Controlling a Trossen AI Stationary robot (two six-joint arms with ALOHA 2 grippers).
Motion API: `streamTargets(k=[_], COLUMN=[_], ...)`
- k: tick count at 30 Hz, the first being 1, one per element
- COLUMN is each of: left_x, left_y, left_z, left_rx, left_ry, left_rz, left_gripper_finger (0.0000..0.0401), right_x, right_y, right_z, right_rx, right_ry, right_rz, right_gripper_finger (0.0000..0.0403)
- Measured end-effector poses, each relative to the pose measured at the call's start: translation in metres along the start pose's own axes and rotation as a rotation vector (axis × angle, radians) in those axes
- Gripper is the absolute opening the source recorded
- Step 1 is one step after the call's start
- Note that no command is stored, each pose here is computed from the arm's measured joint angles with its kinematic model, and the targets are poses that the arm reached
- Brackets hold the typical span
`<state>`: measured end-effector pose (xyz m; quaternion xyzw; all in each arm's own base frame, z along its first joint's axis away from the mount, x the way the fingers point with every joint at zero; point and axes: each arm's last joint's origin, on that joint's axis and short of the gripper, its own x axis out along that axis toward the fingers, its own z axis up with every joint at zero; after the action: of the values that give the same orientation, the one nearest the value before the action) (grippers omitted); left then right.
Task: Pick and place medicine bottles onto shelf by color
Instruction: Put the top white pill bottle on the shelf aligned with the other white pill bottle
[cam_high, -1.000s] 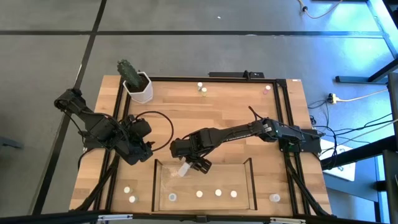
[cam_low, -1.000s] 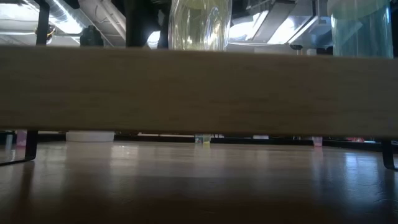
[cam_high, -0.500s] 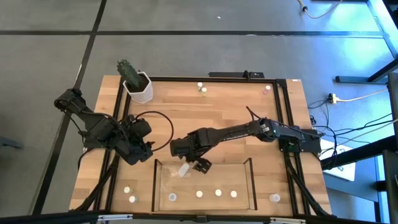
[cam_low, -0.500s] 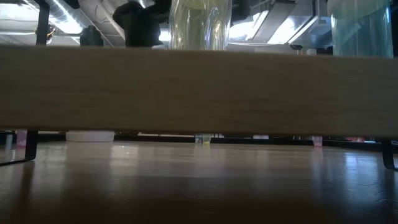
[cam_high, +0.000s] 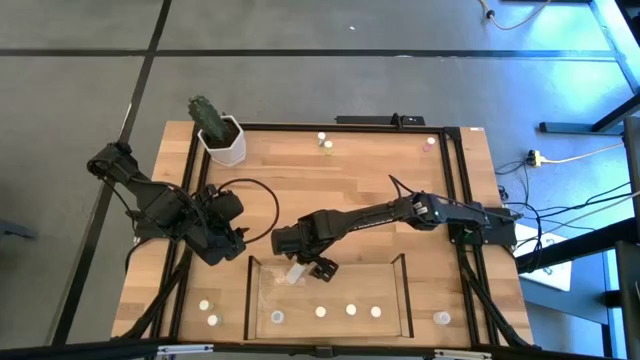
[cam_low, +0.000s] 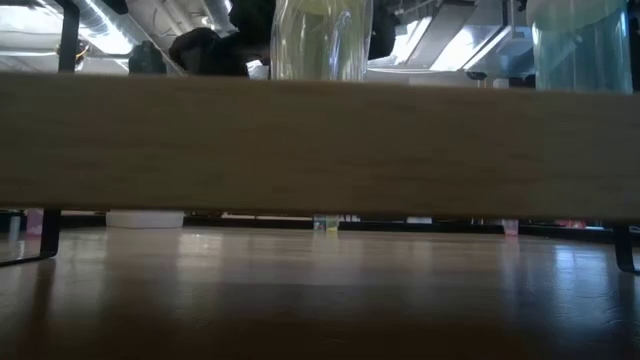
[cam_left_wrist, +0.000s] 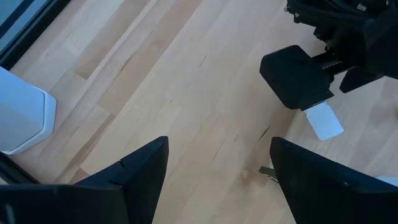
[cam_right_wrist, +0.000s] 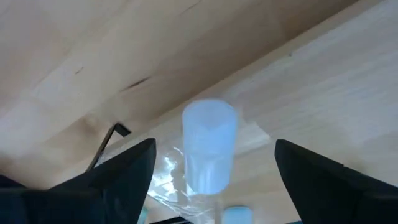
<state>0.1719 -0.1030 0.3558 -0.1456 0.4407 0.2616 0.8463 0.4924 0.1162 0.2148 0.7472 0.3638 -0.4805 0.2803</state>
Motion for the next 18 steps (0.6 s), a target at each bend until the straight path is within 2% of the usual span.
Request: streamTargets(k=[18], left_x=[-0.0001], left_y=[0.0001], left_z=[0.0000], left_rx=[0.001], left_ry=[0.000], left_rz=[0.000], left_gripper_finger=[0.0275], right_x=[0.0091], right_y=[0.0000], right_z=[0.0033], right_rx=[0.006], right_ry=[-0.029], right_rz=[-0.015], right_gripper_finger=[0.0330])
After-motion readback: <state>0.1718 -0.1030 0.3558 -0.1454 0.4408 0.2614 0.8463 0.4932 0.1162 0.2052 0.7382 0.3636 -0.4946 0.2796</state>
